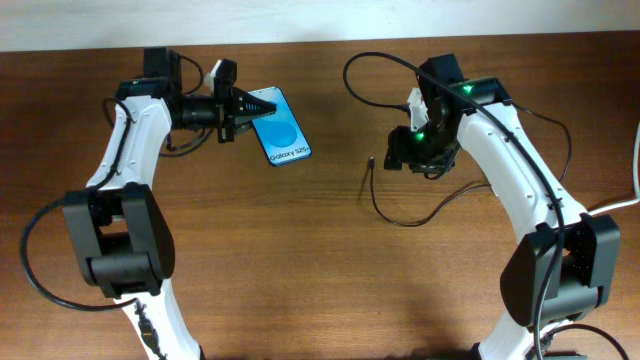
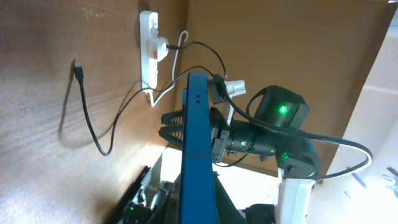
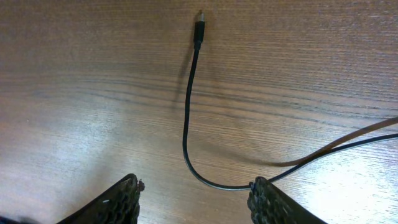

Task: Plug charger to phone and switch on socket

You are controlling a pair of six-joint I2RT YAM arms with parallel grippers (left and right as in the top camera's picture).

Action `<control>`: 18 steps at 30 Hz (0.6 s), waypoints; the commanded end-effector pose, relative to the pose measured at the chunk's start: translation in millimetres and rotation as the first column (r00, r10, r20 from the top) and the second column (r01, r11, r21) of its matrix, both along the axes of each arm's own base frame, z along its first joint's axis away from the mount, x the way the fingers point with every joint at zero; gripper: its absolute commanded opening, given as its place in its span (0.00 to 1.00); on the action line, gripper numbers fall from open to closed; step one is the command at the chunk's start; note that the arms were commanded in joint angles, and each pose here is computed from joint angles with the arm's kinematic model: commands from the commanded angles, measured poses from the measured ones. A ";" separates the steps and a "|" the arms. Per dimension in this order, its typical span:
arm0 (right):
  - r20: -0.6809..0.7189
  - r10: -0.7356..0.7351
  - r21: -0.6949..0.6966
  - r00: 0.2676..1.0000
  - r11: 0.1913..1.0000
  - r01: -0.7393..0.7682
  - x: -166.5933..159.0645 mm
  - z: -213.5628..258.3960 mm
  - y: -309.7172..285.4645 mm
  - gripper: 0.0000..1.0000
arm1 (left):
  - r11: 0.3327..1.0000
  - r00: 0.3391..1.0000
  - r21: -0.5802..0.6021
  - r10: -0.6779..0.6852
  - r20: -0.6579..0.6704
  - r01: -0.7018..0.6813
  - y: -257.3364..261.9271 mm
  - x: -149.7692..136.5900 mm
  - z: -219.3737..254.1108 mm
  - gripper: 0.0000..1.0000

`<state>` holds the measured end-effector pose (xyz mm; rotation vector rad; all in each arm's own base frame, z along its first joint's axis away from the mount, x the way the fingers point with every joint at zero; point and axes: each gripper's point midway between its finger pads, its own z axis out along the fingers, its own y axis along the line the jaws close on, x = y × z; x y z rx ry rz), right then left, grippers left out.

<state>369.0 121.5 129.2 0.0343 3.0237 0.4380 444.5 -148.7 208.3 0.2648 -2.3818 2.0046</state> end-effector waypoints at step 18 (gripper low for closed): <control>0.043 0.000 -0.063 0.999 0.998 0.003 40.4 -60.3 20.0 0.29 | 0.999 1.000 -0.048 -0.016 -0.006 0.016 -1.5 -5.9 10.9 0.00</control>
